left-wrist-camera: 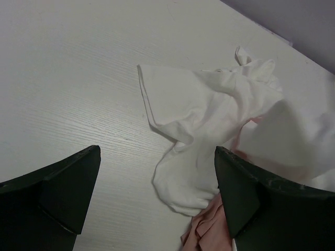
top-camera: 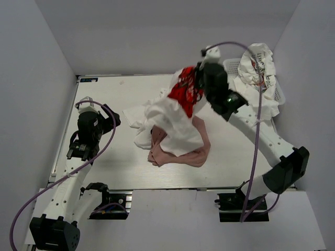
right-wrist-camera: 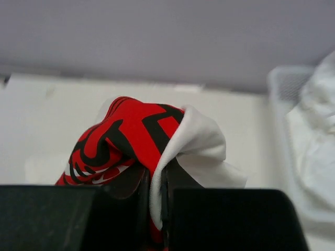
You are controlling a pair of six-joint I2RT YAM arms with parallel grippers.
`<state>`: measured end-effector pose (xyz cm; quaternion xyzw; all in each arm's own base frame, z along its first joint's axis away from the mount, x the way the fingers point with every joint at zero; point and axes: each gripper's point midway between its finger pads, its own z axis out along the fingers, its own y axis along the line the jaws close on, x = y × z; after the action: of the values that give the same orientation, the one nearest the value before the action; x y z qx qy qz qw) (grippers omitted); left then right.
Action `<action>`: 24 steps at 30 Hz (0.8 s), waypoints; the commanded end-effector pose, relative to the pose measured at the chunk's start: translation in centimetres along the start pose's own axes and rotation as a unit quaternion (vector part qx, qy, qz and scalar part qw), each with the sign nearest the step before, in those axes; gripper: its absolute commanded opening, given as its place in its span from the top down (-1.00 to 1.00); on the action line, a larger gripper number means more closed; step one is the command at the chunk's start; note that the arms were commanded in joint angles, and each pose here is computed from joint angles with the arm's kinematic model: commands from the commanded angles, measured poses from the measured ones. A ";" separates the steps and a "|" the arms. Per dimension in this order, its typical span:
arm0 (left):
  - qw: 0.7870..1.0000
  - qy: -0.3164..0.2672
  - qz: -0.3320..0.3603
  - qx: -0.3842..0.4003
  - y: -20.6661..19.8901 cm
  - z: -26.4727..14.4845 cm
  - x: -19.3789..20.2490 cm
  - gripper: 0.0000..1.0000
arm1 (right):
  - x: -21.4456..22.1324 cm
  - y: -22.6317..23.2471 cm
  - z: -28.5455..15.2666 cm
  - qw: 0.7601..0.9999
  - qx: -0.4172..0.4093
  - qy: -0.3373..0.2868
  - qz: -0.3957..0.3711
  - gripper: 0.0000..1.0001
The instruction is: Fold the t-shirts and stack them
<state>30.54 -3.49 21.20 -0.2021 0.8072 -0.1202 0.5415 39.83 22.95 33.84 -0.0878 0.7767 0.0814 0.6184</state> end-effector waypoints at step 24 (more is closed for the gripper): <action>0.999 0.001 0.007 -0.037 1.1 0.3 -0.1 -0.99 | -16.3 -34.6 7.0 0.949 0.250 -0.188 0.042 1.00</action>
<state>30.64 -2.52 19.70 -0.2172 0.8183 -0.0886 0.5248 57.45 -8.83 46.90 0.1452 0.6612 -0.1091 0.7279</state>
